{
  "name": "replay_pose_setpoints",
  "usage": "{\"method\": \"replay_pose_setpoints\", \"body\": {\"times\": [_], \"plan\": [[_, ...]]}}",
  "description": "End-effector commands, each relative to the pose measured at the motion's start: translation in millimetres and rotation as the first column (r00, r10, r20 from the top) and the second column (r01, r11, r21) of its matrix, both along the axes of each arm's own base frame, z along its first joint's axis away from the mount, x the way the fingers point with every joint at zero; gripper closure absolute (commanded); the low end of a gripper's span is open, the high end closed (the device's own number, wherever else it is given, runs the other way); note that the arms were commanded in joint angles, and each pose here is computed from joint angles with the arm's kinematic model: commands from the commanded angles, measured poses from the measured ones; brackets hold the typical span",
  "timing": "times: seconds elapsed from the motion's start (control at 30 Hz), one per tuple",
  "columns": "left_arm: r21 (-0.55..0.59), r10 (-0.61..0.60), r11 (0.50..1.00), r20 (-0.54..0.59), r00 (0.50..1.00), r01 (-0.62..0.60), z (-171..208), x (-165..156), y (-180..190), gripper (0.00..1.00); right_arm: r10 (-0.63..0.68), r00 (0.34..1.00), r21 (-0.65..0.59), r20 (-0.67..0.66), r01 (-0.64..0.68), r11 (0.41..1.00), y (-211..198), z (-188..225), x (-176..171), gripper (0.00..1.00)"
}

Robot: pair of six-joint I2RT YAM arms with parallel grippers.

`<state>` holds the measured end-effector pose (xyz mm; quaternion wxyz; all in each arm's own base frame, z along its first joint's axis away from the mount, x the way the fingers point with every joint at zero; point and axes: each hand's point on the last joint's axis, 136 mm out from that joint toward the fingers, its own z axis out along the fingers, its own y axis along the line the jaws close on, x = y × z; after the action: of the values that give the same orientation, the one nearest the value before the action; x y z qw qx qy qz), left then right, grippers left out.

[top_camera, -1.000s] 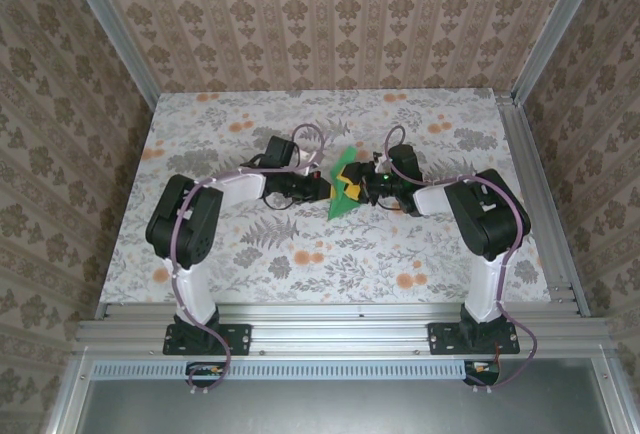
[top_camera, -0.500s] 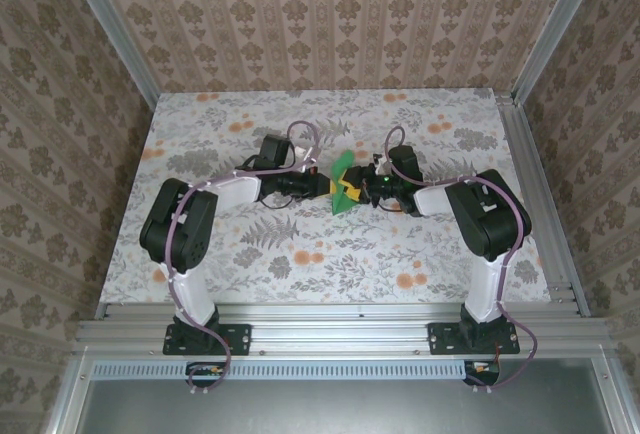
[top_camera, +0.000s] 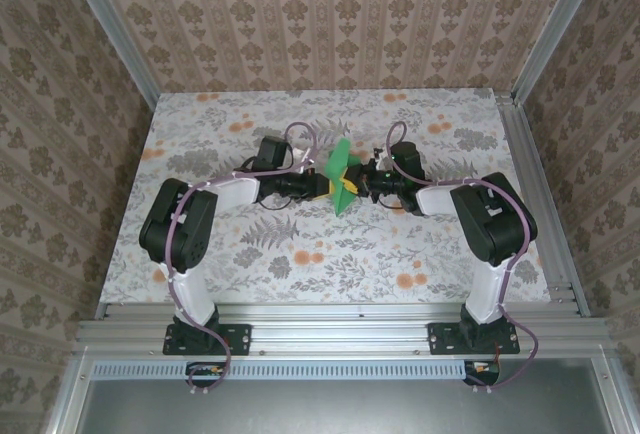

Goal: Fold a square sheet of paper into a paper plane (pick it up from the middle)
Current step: Turn over the paper at the center of the table.

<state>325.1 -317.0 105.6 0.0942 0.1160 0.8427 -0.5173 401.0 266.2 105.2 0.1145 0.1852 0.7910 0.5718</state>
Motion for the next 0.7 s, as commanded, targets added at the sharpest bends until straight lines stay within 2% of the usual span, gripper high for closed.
{"method": "replay_pose_setpoints", "body": {"times": [0.0, 0.17, 0.3, 0.5, 0.63, 0.67], "plan": [[-0.025, 0.001, 1.0, 0.016, 1.0, 0.0, 12, -2, 4, 0.84, 0.026, 0.999, -0.012, 0.032, -0.026, 1.0, 0, 9, -4, 0.86], [-0.011, -0.004, 1.0, 0.02, 1.0, 0.004, 12, -7, 7, 0.76, 0.028, 0.999, -0.066, 0.041, -0.026, 0.997, -6, 9, -4, 0.91], [-0.004, 0.038, 0.999, 0.03, 0.999, -0.038, 19, 3, 20, 0.66, 0.027, 0.998, -0.111, 0.05, -0.021, 0.994, -12, 12, -5, 0.96], [0.061, 0.133, 0.989, 0.038, 0.99, -0.135, 28, 9, 32, 0.49, 0.0, 0.996, -0.087, 0.09, 0.008, 0.996, -16, 32, 4, 1.0], [0.003, 0.203, 0.979, 0.059, 0.977, -0.204, 57, 10, 34, 0.39, -0.02, 0.993, -0.048, 0.117, 0.026, 0.999, -16, 49, 10, 1.0], [-0.013, 0.22, 0.976, 0.067, 0.973, -0.22, 65, 9, 34, 0.34, -0.029, 0.992, -0.029, 0.124, 0.032, 0.999, -15, 54, 12, 1.0]]}}
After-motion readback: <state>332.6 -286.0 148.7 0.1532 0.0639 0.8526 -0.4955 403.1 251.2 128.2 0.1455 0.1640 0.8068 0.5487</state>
